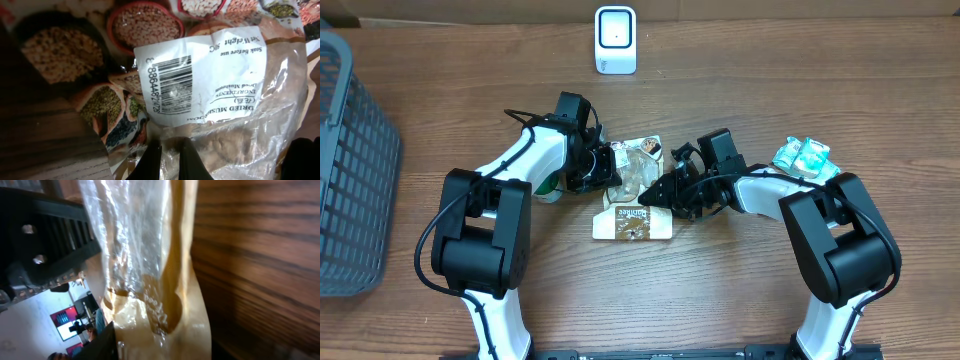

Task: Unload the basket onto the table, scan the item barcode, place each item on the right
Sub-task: 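Grasp the snack bag with both grippers, left at the barcode label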

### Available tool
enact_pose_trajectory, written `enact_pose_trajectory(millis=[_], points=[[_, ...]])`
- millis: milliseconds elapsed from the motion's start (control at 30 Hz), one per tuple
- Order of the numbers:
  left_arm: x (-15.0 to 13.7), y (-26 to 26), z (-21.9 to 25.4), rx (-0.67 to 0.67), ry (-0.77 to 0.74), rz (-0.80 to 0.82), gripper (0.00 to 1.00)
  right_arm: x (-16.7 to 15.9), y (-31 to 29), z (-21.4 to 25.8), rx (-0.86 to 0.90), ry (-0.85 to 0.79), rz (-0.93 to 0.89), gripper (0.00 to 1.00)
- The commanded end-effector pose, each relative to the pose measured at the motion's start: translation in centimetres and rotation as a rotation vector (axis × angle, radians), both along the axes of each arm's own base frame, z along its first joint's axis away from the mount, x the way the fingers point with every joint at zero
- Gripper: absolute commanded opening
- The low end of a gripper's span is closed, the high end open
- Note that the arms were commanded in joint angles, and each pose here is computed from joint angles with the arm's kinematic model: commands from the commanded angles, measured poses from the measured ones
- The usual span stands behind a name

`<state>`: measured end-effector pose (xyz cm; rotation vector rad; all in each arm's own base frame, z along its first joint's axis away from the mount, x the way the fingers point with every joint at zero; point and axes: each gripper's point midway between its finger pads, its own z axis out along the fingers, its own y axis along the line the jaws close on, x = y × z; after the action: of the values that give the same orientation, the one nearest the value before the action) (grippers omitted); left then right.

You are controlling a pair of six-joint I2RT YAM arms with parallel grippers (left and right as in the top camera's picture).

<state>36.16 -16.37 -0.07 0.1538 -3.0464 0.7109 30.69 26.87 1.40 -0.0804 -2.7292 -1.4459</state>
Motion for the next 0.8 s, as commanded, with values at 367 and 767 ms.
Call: enact_pose_trajectory(millis=[367,767], points=[[-1.8,1.6,-3.3,0.084,0.082,-0.007,0.04,-0.2,1.5,0.1,0.031,-0.055,0.044,0.3],[-1.5,1.6,-3.1,0.081,0.052,-0.056,0.04,0.0,1.3,0.0,0.028,-0.062,0.04,0.13]])
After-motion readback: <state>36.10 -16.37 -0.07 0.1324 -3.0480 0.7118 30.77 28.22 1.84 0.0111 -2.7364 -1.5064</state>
